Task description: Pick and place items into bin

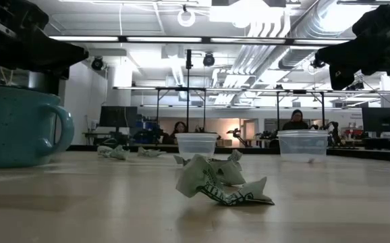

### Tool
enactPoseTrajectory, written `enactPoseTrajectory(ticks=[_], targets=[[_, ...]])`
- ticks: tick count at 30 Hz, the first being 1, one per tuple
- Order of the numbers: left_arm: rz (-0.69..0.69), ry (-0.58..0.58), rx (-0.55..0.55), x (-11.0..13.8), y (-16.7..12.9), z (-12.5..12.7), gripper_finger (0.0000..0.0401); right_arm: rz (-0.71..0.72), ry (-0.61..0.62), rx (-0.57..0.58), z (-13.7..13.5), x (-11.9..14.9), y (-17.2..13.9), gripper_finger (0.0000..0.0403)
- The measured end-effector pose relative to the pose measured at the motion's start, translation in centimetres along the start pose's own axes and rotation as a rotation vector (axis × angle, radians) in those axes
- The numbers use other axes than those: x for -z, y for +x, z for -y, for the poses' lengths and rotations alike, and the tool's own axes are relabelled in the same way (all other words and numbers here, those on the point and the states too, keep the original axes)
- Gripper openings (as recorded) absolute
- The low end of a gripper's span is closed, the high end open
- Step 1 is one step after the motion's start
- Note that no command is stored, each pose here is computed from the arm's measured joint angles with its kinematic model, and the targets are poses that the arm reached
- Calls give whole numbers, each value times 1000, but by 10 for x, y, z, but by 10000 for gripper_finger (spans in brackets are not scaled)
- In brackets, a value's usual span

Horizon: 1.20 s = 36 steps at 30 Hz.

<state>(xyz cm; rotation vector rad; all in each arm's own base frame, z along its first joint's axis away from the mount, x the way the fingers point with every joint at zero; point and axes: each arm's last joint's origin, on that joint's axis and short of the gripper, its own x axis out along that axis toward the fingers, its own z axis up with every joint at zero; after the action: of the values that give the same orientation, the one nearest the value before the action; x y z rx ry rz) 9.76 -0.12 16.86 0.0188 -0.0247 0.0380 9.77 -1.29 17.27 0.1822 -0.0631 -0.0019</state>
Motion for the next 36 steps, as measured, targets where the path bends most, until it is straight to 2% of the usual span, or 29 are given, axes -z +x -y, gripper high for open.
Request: enactPoseTrajectory(ticks=[36], targets=[[10, 0, 0, -1, 0, 0, 99, 3, -20, 17, 0, 0, 0, 19]])
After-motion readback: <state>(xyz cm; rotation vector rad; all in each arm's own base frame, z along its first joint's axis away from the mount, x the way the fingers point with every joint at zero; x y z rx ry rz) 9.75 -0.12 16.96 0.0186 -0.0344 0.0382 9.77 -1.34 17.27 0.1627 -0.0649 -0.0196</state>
